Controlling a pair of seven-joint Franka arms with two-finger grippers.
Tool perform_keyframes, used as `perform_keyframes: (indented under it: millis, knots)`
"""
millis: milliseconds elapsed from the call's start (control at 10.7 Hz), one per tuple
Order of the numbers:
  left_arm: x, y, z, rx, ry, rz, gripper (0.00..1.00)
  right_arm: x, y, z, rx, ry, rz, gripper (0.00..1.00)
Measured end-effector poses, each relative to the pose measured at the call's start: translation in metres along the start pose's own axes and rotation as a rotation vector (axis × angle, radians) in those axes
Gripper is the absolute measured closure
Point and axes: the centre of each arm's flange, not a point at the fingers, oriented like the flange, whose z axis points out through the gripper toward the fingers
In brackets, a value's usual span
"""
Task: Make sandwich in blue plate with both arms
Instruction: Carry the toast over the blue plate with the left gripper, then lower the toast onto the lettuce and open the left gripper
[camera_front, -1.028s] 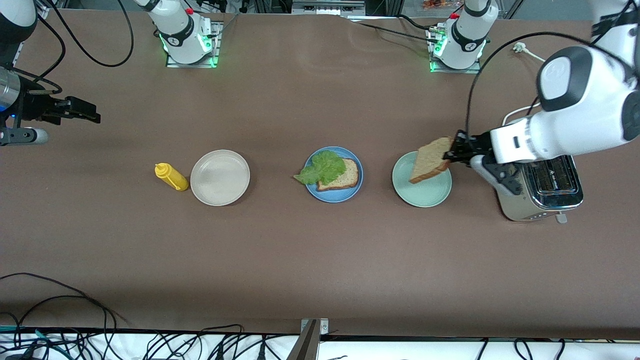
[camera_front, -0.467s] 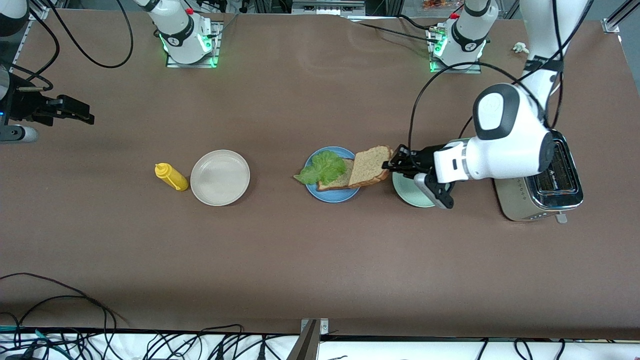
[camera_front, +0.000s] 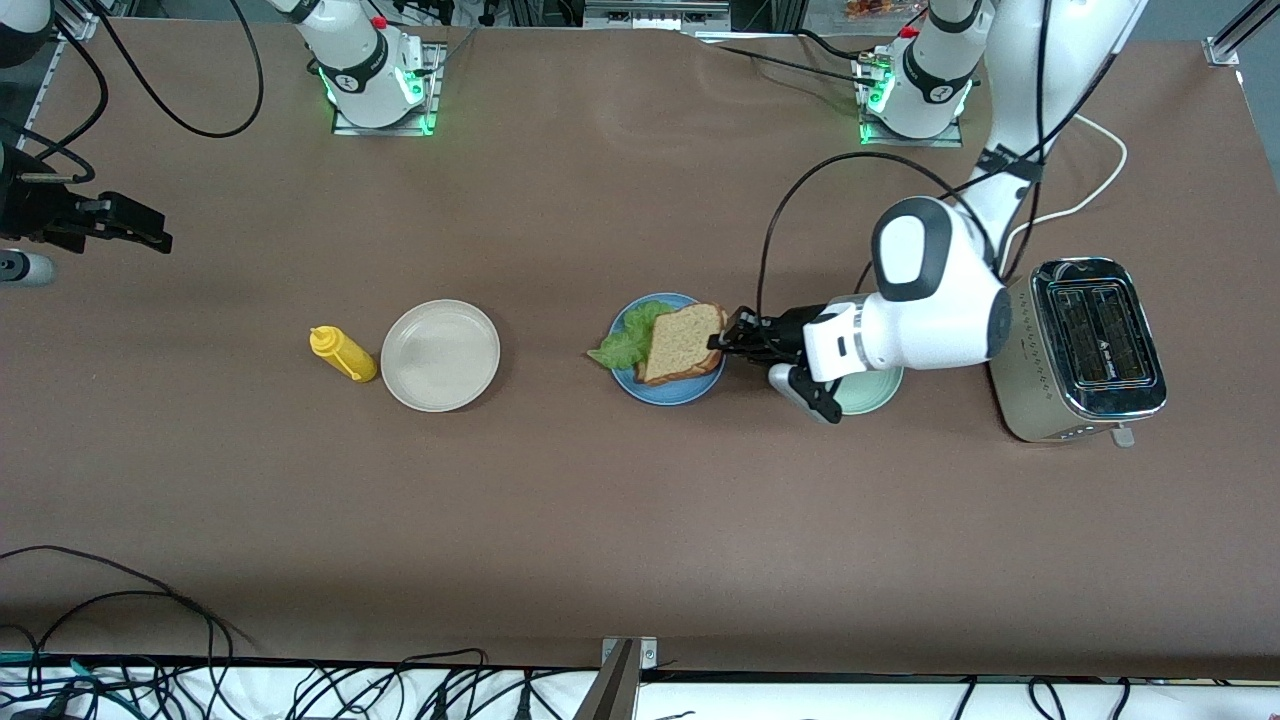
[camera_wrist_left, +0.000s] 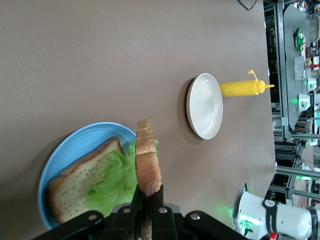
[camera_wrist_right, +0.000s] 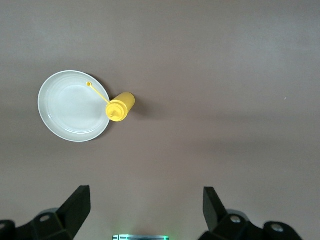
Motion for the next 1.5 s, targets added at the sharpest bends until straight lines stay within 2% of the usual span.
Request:
perform_keyframes:
  millis: [374,1215,1309,1402,1496]
  knots:
    - [-0.010,-0.019,0.047,-0.014,-0.044,-0.144,0.91,0.002,0.003,-0.002,-0.006,0.016,0.010,0.00]
    - [-0.030,-0.050,0.074,-0.029,-0.091,-0.240,0.90,0.003,0.003,-0.003,-0.006,0.025,0.013,0.00]
    - [-0.031,-0.052,0.076,-0.029,-0.092,-0.242,0.87,0.003,0.003,-0.003,-0.006,0.025,0.013,0.00]
    - [-0.031,-0.053,0.077,-0.028,-0.093,-0.243,0.79,0.003,0.003,-0.003,-0.006,0.025,0.013,0.00]
    - [-0.031,-0.053,0.077,-0.028,-0.093,-0.242,0.66,0.003,0.003,-0.003,-0.006,0.025,0.013,0.00]
